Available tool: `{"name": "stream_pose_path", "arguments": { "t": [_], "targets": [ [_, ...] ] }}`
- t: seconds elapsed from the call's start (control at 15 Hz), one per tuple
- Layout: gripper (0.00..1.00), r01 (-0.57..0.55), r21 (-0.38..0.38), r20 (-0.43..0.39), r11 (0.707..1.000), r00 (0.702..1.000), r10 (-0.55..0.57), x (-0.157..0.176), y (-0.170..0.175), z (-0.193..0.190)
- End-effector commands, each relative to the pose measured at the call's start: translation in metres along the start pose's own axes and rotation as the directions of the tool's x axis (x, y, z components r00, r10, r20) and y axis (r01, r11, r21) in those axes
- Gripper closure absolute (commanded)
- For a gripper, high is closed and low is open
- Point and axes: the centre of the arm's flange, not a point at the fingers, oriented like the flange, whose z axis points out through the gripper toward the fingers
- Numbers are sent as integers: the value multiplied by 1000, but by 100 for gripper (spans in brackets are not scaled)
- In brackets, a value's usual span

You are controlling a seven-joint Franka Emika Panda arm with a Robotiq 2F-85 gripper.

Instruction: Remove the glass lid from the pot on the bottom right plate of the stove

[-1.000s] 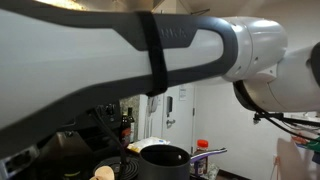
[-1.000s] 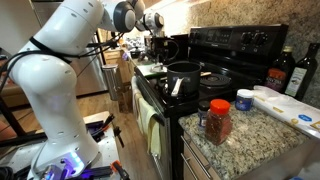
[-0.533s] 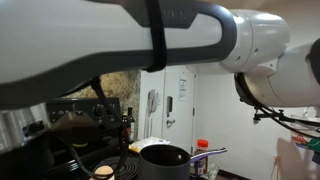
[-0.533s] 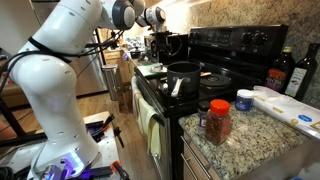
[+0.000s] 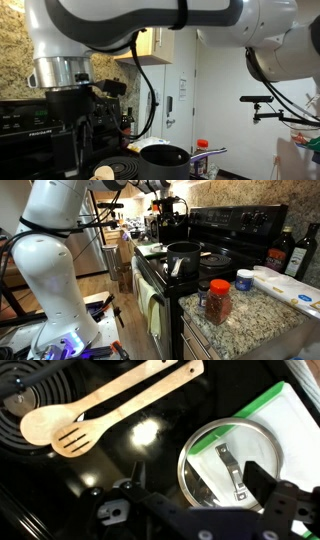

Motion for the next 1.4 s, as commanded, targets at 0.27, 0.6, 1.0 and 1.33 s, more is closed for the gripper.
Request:
{"name": "stream_pose_path", "arguments": {
  "t": [0.27,0.6,1.0,1.33],
  "targets": [
    [0,-303,72,-80,950,948,309,-110,-1,16],
    [0,-521,26,-113,853,847,520,-152,-17,10],
    [0,-750,10,-71,661,659,749,-176,-55,21],
    [0,-700,2,-71,714,712,699,-165,-61,20]
  ]
}}
